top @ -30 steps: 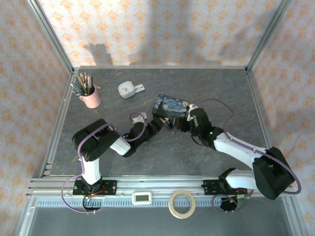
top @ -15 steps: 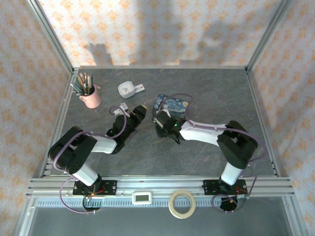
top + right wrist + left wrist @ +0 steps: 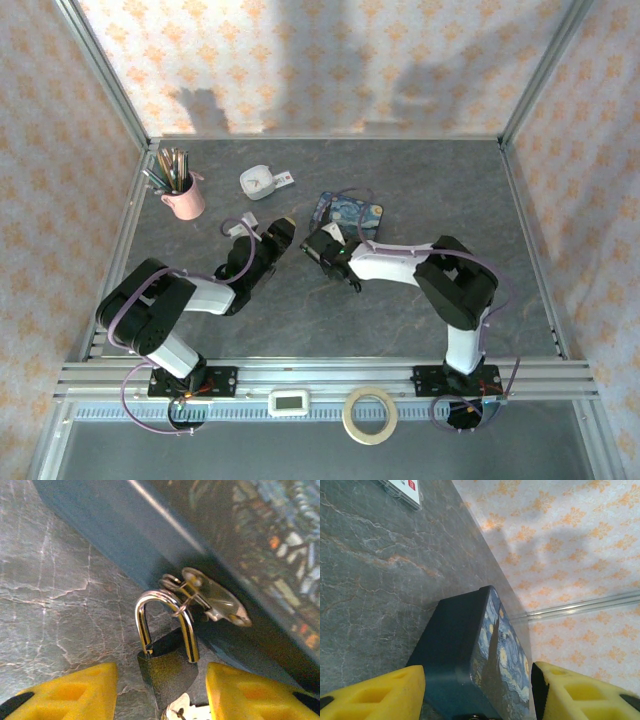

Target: Unlock the padlock with the key

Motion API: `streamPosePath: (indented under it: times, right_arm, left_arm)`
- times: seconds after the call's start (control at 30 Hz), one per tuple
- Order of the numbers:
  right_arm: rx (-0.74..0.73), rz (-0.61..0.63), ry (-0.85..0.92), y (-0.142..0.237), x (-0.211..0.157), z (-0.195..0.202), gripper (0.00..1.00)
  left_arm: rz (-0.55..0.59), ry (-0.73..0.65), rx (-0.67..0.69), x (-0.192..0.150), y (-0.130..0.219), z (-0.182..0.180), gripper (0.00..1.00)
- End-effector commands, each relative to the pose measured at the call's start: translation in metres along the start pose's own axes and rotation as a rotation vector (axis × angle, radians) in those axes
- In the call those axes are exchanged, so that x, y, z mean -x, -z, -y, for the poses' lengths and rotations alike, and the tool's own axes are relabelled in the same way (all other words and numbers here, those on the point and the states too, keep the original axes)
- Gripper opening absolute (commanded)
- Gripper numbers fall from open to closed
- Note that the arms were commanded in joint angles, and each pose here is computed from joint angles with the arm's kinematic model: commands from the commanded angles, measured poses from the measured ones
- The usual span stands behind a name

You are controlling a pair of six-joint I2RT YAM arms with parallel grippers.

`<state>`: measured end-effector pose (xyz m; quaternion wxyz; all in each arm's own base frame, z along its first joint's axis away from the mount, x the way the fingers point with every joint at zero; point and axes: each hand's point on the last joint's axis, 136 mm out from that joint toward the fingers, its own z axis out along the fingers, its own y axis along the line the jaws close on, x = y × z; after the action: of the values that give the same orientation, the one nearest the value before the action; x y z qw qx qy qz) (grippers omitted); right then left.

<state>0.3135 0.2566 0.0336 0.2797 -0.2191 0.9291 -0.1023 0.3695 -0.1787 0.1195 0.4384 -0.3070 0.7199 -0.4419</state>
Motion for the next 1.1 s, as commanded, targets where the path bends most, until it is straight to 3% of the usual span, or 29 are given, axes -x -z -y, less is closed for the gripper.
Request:
streamPosePath:
  times: [0.0, 0.37, 0.47, 0.63, 0.83, 1.07]
  right_arm:
    - [-0.042, 0.036, 0.025, -0.004, 0.009, 0.002, 0.48]
    - [-0.025, 0.021, 0.026, -0.021, -0.006, -0.003, 0.37]
    - [0.014, 0.032, 0.001, -0.020, -0.003, -0.001, 0.23]
    - [0.149, 0.062, -0.052, -0.006, 0.009, 0.001, 0.12]
    - [0.434, 0.075, -0.094, 0.015, 0.017, -0.005, 0.09]
    - [0.616, 0.025, -0.128, 0.015, 0.003, -0.009, 0.07]
  left_arm:
    - [0.005, 0.010, -0.016, 0.002, 0.000, -0.001, 0.55]
    - [-0.011, 0.037, -0.032, -0.002, -0.002, -0.001, 0.55]
    - [-0.014, 0.041, -0.037, -0.003, -0.002, -0.001, 0.55]
    - [-0.021, 0.054, -0.044, -0.005, -0.002, -0.001, 0.54]
    - [-0.032, 0.070, -0.062, -0.007, -0.002, 0.000, 0.54]
    - [-0.049, 0.086, -0.078, -0.012, -0.001, -0.001, 0.53]
